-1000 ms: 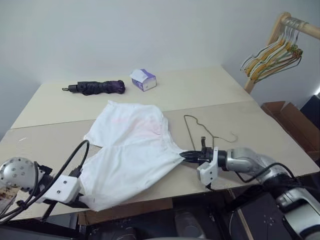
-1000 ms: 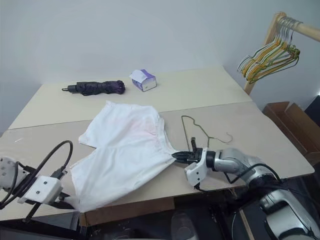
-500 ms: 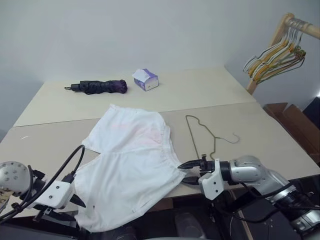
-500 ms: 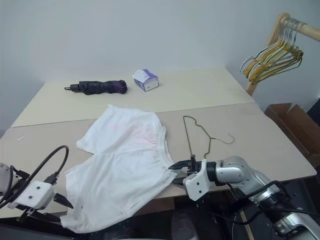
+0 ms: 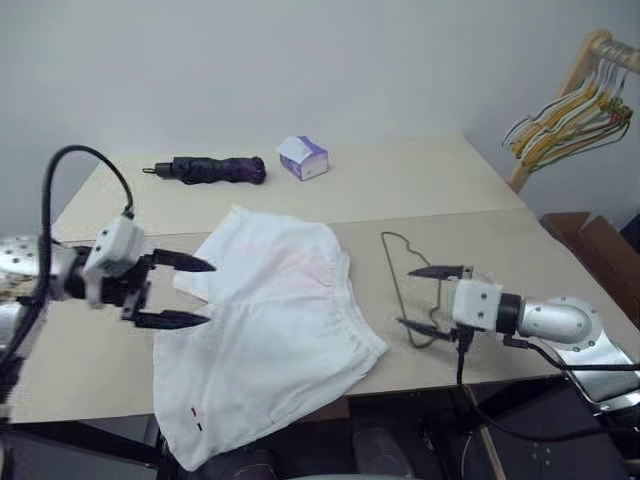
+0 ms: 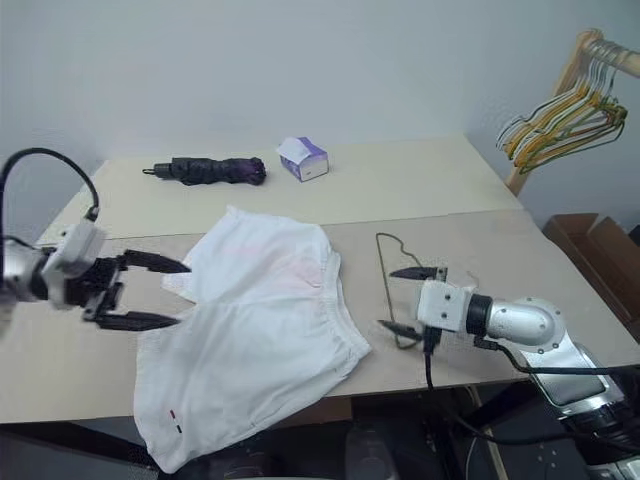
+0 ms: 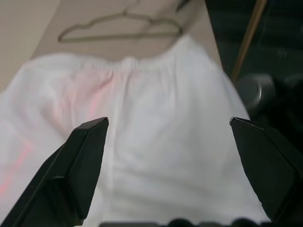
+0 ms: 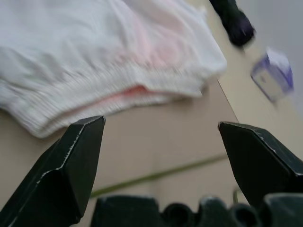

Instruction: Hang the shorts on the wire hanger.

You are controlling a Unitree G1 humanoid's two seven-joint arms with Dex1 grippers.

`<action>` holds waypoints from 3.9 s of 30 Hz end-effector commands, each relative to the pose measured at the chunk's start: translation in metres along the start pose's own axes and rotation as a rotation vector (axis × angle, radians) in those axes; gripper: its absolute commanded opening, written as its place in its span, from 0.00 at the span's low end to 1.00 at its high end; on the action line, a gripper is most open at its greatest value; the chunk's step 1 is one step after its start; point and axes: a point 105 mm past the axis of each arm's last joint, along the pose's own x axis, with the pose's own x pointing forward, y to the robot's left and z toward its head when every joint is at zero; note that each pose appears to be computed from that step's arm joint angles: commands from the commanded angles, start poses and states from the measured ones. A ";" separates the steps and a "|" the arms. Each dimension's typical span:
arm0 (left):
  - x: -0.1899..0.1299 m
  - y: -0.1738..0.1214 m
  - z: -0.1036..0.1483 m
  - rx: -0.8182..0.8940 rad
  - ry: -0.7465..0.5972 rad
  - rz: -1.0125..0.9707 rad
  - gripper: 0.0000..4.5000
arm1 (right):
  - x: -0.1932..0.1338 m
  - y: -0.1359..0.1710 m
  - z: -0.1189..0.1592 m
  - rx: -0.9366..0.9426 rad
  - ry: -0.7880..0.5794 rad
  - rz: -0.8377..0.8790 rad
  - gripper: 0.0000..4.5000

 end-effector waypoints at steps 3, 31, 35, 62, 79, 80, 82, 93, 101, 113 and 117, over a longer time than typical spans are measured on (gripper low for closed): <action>0.017 0.002 0.031 -0.028 -0.147 0.041 0.99 | -0.005 -0.013 -0.025 0.295 0.287 -0.168 1.00; 0.033 0.004 0.035 -0.013 -0.182 0.047 1.00 | 0.013 0.008 -0.072 0.710 0.714 -0.275 0.01; 0.035 0.008 0.036 -0.001 -0.189 0.057 1.00 | 0.008 -0.013 -0.069 0.631 0.692 -0.367 0.01; 0.050 0.067 0.052 0.011 -0.123 0.087 1.00 | 0.009 -0.066 0.029 -1.170 -0.122 -0.394 0.01; 0.089 0.065 0.004 0.070 0.219 -0.151 1.00 | 0.014 -0.071 0.055 -1.228 -0.145 -0.376 0.01; 0.091 0.065 0.002 0.071 0.232 -0.145 1.00 | 0.014 -0.072 0.056 -1.227 -0.144 -0.382 0.01; 0.094 0.068 -0.003 0.086 0.254 -0.123 1.00 | 0.014 -0.074 0.058 -1.226 -0.146 -0.392 0.01; 0.098 0.074 -0.015 0.124 0.301 -0.063 0.50 | 0.016 -0.077 0.068 -1.248 -0.167 -0.406 0.00; 0.095 0.075 -0.015 0.105 0.286 -0.038 0.01 | 0.019 -0.073 0.071 -1.251 -0.190 -0.400 0.00; 0.075 0.075 -0.024 0.040 0.292 0.091 0.00 | 0.026 -0.041 0.083 -1.117 -0.334 -0.286 0.47; 0.060 0.071 -0.028 0.068 0.314 0.133 0.00 | 0.026 -0.031 0.088 -0.978 -0.387 -0.246 0.80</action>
